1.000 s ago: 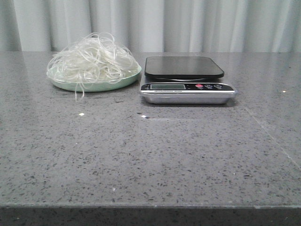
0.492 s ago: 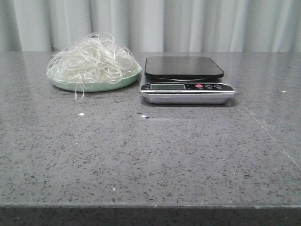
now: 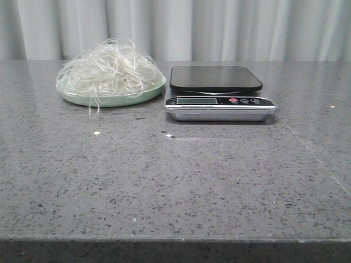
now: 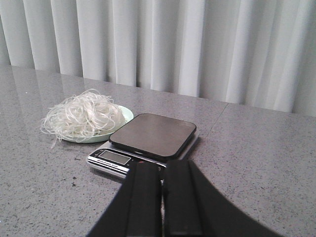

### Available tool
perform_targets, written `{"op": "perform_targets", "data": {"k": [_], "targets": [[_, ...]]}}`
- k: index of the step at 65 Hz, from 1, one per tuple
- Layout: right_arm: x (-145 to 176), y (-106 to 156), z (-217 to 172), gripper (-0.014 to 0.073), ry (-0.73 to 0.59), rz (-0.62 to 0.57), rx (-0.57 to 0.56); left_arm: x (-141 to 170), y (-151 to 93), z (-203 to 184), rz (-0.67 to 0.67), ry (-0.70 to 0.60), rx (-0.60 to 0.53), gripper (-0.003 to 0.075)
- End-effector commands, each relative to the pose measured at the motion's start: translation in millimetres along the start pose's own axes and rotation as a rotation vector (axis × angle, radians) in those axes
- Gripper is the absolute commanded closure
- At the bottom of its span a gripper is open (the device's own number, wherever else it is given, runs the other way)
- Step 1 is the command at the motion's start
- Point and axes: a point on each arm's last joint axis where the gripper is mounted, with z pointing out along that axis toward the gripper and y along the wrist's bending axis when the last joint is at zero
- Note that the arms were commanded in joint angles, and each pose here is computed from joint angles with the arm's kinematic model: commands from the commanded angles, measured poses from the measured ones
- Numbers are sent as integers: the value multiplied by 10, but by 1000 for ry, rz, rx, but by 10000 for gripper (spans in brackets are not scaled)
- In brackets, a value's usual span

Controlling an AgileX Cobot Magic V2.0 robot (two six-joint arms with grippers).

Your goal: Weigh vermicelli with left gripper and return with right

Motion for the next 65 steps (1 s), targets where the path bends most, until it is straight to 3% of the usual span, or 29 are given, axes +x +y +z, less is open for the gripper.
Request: {"op": "perform_targets", "data": {"k": [1, 16, 65], "targets": [[-139, 0, -9, 404, -86, -12, 7, 20, 77, -18, -42, -133, -133, 586], [-139, 0, -9, 404, -86, -12, 7, 403, 128, -11, -143, -143, -264, 586], [-140, 0, -10, 404, -88, -12, 7, 396, 134, -14, -191, -159, -270, 586]]}}
